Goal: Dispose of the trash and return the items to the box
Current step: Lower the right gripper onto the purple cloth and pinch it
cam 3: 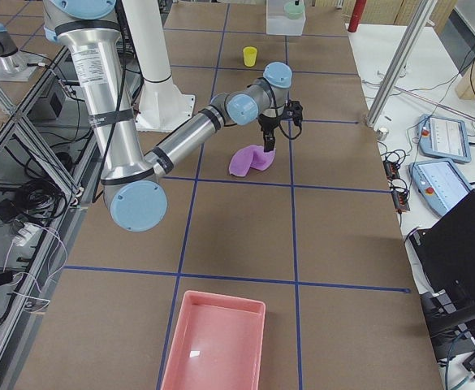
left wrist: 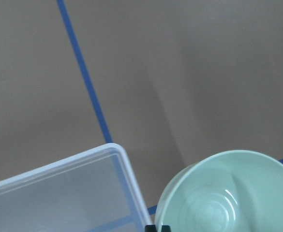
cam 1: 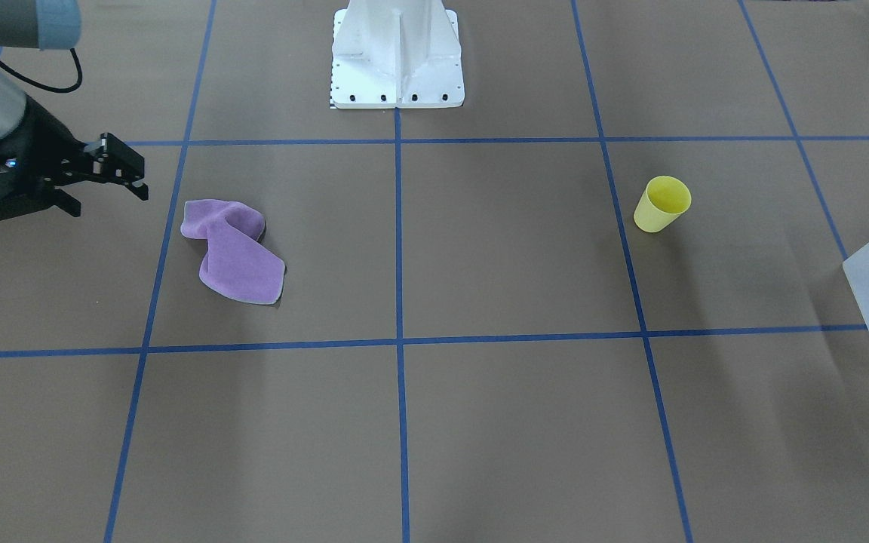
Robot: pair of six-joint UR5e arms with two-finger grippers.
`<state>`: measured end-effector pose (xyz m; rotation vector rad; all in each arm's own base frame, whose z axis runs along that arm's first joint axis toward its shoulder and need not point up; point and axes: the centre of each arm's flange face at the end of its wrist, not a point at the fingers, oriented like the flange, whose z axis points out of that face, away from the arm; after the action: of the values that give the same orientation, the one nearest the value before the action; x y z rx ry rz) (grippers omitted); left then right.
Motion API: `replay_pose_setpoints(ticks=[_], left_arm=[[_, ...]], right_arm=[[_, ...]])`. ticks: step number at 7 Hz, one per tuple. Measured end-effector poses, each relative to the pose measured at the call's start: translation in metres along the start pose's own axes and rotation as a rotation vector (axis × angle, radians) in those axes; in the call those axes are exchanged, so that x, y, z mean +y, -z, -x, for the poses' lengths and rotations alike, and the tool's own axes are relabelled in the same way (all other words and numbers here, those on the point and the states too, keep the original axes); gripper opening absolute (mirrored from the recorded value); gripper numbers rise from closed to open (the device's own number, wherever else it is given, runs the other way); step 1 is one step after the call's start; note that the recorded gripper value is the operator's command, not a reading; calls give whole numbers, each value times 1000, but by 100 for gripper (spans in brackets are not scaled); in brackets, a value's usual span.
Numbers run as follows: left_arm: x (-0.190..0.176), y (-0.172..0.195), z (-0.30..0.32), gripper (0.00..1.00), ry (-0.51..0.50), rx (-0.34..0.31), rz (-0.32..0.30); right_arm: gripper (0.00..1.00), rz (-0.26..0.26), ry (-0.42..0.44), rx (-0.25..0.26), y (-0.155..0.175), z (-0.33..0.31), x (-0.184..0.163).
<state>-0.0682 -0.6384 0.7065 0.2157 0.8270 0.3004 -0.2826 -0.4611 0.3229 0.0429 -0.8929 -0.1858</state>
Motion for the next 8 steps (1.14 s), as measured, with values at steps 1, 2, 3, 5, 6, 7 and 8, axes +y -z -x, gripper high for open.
replay_pose_setpoints(ticks=[1, 2, 3, 5, 6, 7, 8], left_arm=[[17, -15, 19, 0, -2, 0, 8], [34, -30, 34, 0, -5, -2, 9], [46, -40, 42, 30, -9, -4, 8], [62, -49, 47, 43, -29, -9, -6], [67, -50, 47, 55, -38, -10, -14], [64, -44, 44, 58, -47, -10, -30], [57, -32, 37, 60, -49, 5, -57]], right_arm=[[99, 11, 19, 22, -18, 15, 8], [98, 22, 32, 39, -32, 25, 14], [96, 34, 38, 53, -44, 29, 17], [94, 35, 64, 64, -65, 40, 15], [94, 23, 84, 56, -85, 39, 6], [82, 1, 101, 37, -110, 32, -6], [1, -17, 94, 16, -123, 27, -13]])
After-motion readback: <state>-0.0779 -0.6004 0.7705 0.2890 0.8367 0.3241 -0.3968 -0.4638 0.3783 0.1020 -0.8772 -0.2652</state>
